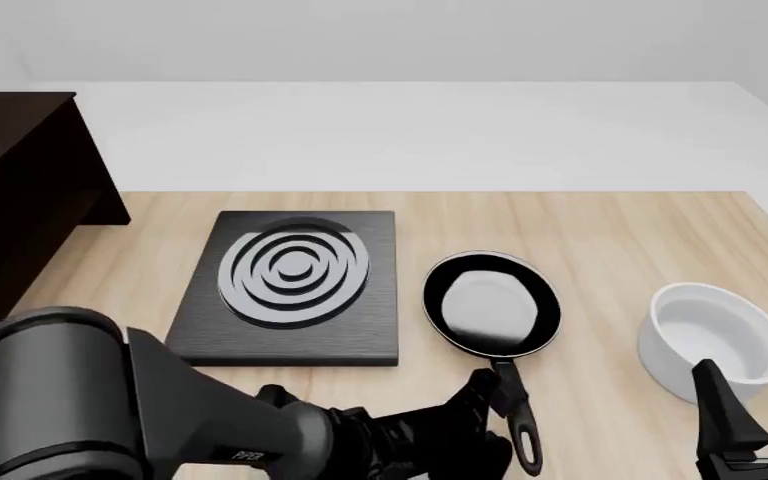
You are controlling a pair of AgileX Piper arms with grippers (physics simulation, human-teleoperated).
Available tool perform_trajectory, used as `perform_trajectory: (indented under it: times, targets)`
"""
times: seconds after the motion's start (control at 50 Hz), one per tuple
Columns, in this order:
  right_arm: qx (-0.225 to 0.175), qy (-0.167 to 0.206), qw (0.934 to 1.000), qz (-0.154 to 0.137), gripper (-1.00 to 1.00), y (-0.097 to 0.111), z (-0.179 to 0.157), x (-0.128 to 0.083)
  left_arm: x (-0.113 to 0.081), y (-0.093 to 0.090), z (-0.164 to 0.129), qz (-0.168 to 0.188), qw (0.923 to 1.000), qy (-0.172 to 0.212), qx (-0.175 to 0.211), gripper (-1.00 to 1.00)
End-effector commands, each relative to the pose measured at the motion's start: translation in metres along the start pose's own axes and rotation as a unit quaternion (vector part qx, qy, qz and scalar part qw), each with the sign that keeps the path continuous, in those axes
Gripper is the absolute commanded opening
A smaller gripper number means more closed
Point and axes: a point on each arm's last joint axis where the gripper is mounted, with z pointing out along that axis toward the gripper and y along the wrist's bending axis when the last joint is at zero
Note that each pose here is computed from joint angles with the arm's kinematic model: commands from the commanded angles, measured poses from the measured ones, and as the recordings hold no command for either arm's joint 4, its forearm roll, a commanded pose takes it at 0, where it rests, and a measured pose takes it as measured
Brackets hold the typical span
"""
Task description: Put the frying pan under the cabinet shelf.
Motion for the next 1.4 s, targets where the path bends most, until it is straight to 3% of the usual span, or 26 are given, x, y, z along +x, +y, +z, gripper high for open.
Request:
perform_trajectory:
  times: [0.02, 0.9, 0.92, 0.94, 0.96, 1.12, 1.4]
  targets:
    - [0.0, 0.0, 1.0, 0.0, 1.0, 0.0, 0.0, 0.0, 0.001, -0.009, 0.008, 0.01, 0.9998, 0.002, 0.015, 1.0]
    - [0.0, 0.0, 1.0, 0.0, 1.0, 0.0, 0.0, 0.0, -0.002, -0.013, 0.025, 0.037, 0.9982, 0.003, 0.047, 1.0]
    - [0.0, 0.0, 1.0, 0.0, 1.0, 0.0, 0.0, 0.0, -0.006, -0.025, 0.019, 0.053, 0.9965, -0.002, 0.065, 1.0]
    - [0.0, 0.0, 1.0, 0.0, 1.0, 0.0, 0.0, 0.0, -0.006, -0.031, 0.017, 0.064, 0.9957, -0.003, 0.067, -1.0]
    - [0.0, 0.0, 1.0, 0.0, 1.0, 0.0, 0.0, 0.0, -0.005, -0.026, 0.019, 0.054, 0.9971, -0.003, 0.055, -1.0]
    - [0.0, 0.0, 1.0, 0.0, 1.0, 0.0, 0.0, 0.0, -0.006, -0.035, 0.002, 0.072, 0.9954, -0.006, 0.063, -1.0]
    - [0.0, 0.0, 1.0, 0.0, 1.0, 0.0, 0.0, 0.0, -0.004, 0.0, -0.026, 0.108, 0.9938, -0.003, 0.025, -1.0]
